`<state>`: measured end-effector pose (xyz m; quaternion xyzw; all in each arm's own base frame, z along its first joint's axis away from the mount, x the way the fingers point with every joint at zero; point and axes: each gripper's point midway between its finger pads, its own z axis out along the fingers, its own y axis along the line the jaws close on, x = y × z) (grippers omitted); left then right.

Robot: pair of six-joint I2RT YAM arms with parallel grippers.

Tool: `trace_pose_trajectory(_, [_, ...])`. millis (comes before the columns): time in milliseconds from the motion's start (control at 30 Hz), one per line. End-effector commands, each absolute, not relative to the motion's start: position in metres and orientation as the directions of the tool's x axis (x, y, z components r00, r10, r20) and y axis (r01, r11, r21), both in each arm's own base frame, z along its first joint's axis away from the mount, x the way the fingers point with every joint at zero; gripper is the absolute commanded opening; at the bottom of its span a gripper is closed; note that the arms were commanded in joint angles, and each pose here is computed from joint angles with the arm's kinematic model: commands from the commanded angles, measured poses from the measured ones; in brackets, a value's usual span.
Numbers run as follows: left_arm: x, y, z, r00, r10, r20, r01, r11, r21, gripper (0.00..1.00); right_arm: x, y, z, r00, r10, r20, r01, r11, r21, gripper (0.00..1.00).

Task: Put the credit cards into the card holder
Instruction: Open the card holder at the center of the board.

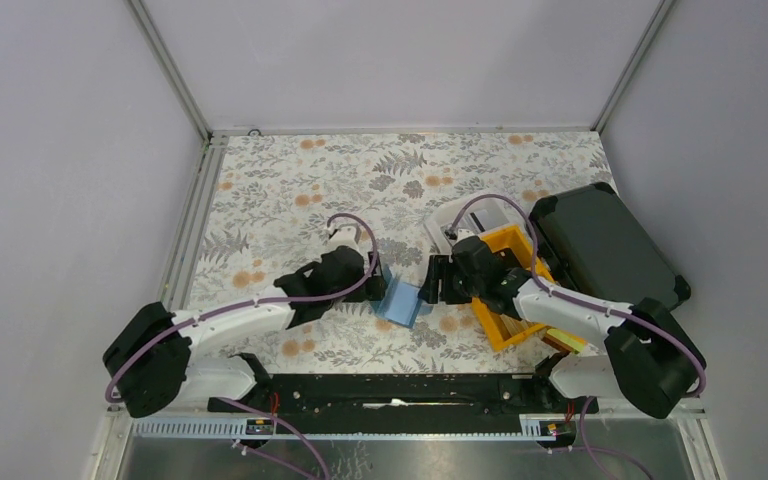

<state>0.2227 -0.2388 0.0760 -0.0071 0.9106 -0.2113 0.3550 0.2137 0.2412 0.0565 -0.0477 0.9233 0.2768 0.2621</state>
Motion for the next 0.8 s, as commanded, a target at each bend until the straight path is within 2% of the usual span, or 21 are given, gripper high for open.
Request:
trace_pose_trajectory(0, [0.239, -0.254, 0.094, -0.705, -0.03, -0.708, 0.268, 0.914, -0.305, 0.79, 0.2, 0.231, 0.038, -0.891, 0.044, -0.452, -0.18, 0.879, 0.441, 0.65])
trace_pose_trajectory(200, [0.243, -0.271, 0.094, -0.698, 0.05, -0.714, 0.356, 0.89, -0.286, 0.77, 0.187, 0.234, 0.025, -0.915, 0.042, -0.402, -0.158, 0.878, 0.452, 0.59])
trace_pose_trajectory(300, [0.244, -0.275, 0.094, -0.695, 0.05, -0.717, 0.366, 0.883, -0.294, 0.63, 0.187, 0.239, 0.021, -0.917, 0.051, -0.396, -0.158, 0.865, 0.477, 0.52])
trace_pose_trajectory(400, [0.244, -0.269, 0.086, -0.707, 0.042, -0.706, 0.334, 0.9, -0.281, 0.38, 0.191, 0.247, 0.025, -0.91, 0.072, -0.409, -0.163, 0.845, 0.51, 0.44])
trace_pose_trajectory(467, [0.242, -0.262, 0.078, -0.723, 0.034, -0.69, 0.298, 0.916, -0.267, 0.21, 0.195, 0.249, 0.028, -0.904, 0.079, -0.421, -0.167, 0.841, 0.515, 0.33])
trace_pose_trajectory(533, [0.238, -0.256, 0.071, -0.741, 0.012, -0.672, 0.262, 0.926, -0.272, 0.11, 0.202, 0.25, 0.033, -0.891, 0.086, -0.446, -0.173, 0.844, 0.508, 0.17])
trace_pose_trajectory(633, [0.226, -0.246, 0.055, -0.775, -0.042, -0.63, 0.196, 0.933, -0.303, 0.06, 0.211, 0.252, 0.043, -0.875, 0.072, -0.479, -0.197, 0.851, 0.487, 0.0])
trace_pose_trajectory(767, [0.213, -0.232, 0.032, -0.805, -0.093, -0.587, 0.121, 0.941, -0.315, 0.06, 0.219, 0.263, 0.067, -0.854, 0.061, -0.516, -0.246, 0.827, 0.505, 0.0])
